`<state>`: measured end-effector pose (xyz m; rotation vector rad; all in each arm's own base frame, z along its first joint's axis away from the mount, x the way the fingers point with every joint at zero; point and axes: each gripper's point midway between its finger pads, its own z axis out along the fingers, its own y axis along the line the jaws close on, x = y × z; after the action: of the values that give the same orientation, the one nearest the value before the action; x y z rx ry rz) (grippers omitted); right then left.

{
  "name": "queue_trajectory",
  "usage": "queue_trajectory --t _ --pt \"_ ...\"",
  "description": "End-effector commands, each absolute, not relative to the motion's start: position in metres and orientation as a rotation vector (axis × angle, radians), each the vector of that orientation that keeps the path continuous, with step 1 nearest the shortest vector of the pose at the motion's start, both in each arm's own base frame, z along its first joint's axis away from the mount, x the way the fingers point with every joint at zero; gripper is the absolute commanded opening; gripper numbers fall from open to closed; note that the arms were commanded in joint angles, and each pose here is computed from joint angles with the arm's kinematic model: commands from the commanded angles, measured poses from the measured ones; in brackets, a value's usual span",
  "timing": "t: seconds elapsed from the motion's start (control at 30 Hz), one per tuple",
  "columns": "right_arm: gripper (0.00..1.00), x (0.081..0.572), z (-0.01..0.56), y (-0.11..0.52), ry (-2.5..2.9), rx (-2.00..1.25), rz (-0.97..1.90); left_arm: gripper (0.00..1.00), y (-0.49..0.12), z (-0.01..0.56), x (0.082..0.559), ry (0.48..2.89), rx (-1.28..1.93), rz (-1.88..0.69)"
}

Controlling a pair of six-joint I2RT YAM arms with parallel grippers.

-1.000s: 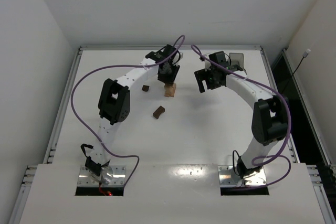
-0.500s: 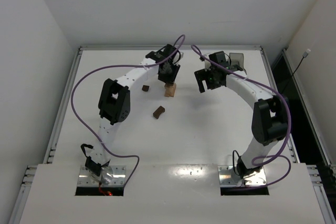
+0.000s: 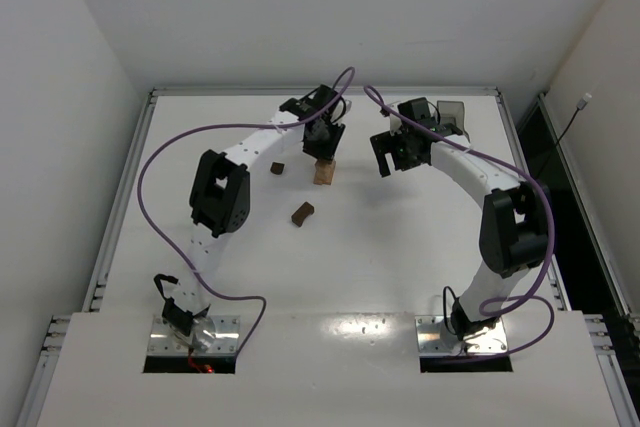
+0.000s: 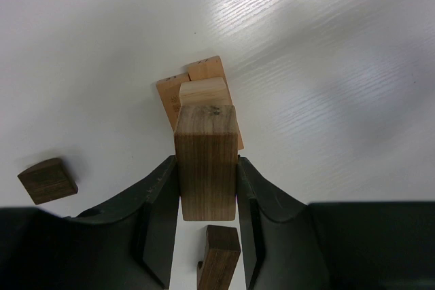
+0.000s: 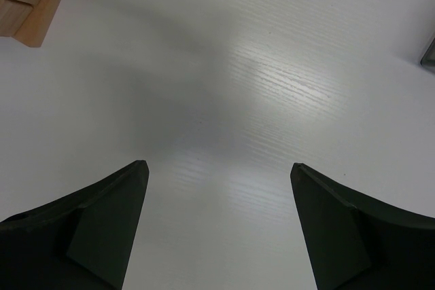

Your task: Build the wood block tower

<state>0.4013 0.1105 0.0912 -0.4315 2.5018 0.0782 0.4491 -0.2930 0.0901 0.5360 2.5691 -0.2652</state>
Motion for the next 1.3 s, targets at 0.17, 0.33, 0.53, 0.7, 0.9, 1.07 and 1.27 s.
queue_trajectory --t 0.17,0.33,0.53,0.7,0.9,1.07,1.27 --pt "0.83 0.4077 0.0980 0.1132 2.470 -0.434 0.094 0.00 -0.3066 0.0996 0.4536 2.527 0.565 -0.304" --pt "0.83 0.4075 0.0943 0.1132 2.479 -0.436 0.093 0.00 -0.3088 0.0990 0.4569 2.519 0.563 -0.308" --pt "0.83 0.4075 0.0943 0.1132 2.479 -0.436 0.093 0.00 -0.3098 0.0974 0.4584 2.518 0.563 -0.308" --pt "0.83 0.4075 0.0943 0.1132 2.479 -0.436 0.093 0.07 -0.3098 0.0974 0.4584 2.519 0.563 -0.308" --pt "0.83 0.4073 0.0906 0.1132 2.488 -0.437 0.092 0.13 -0.3101 0.0974 0.4582 2.522 0.551 -0.311" --pt "0.83 0.4073 0.0906 0.1132 2.488 -0.437 0.092 0.13 -0.3091 0.0941 0.4566 2.531 0.553 -0.307" --pt "0.83 0.4073 0.0906 0.1132 2.488 -0.437 0.092 0.14 -0.3077 0.0941 0.4575 2.529 0.549 -0.296"
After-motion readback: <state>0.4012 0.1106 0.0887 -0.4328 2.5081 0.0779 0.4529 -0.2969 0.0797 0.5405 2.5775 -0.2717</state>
